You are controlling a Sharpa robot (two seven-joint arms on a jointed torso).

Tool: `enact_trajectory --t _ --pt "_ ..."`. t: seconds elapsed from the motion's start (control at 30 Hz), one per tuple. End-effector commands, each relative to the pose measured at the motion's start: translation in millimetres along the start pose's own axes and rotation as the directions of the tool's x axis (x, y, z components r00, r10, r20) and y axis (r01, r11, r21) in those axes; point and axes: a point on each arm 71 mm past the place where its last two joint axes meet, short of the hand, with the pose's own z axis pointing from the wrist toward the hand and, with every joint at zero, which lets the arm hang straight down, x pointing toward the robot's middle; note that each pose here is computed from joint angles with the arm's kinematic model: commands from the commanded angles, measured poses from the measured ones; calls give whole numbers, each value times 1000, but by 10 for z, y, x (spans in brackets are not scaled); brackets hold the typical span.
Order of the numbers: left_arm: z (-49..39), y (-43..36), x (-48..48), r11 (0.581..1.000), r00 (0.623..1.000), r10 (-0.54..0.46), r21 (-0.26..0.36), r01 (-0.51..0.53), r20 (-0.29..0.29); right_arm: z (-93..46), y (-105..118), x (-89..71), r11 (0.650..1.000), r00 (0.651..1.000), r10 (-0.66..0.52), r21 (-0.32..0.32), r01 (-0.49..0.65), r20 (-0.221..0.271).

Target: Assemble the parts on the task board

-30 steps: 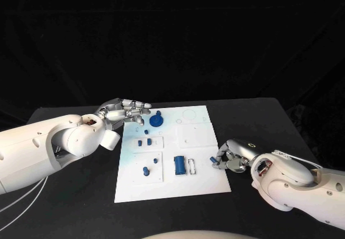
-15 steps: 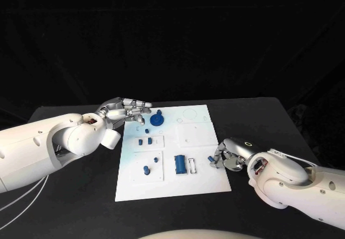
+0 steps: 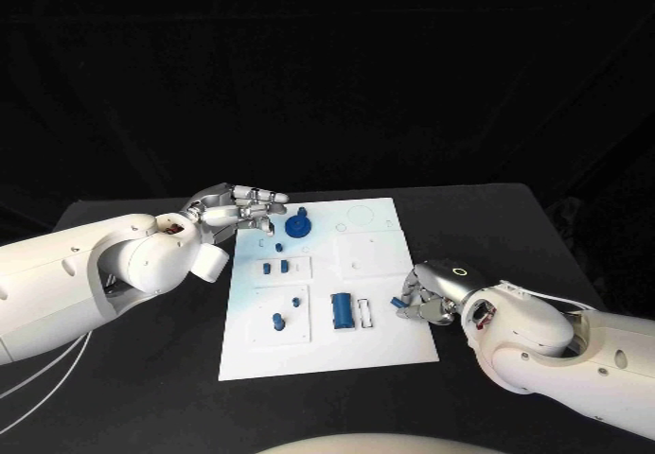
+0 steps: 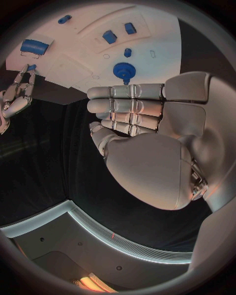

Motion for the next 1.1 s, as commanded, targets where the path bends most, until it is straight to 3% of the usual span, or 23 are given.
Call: enact_trajectory --t 0.03,0.33,0.6,0.87,1.1 --pt "2 -8 31 1000 1000 1 6 -1 -24 -29 -77 216 991 986 -111 63 120 -126" --pt "4 -9 35 1000 1000 2 6 -2 -24 -21 -31 195 993 992 -85 72 92 -93" --pt "6 -9 38 1000 1000 2 6 -2 -24 -69 27 98 994 997 68 84 -65 -32" --pt "10 -9 46 1000 1000 2 7 -2 -26 -80 137 -53 972 973 227 59 -229 39" --pt "10 -10 48 1000 1000 2 7 -1 -26 -83 223 -75 948 949 312 51 -314 36"
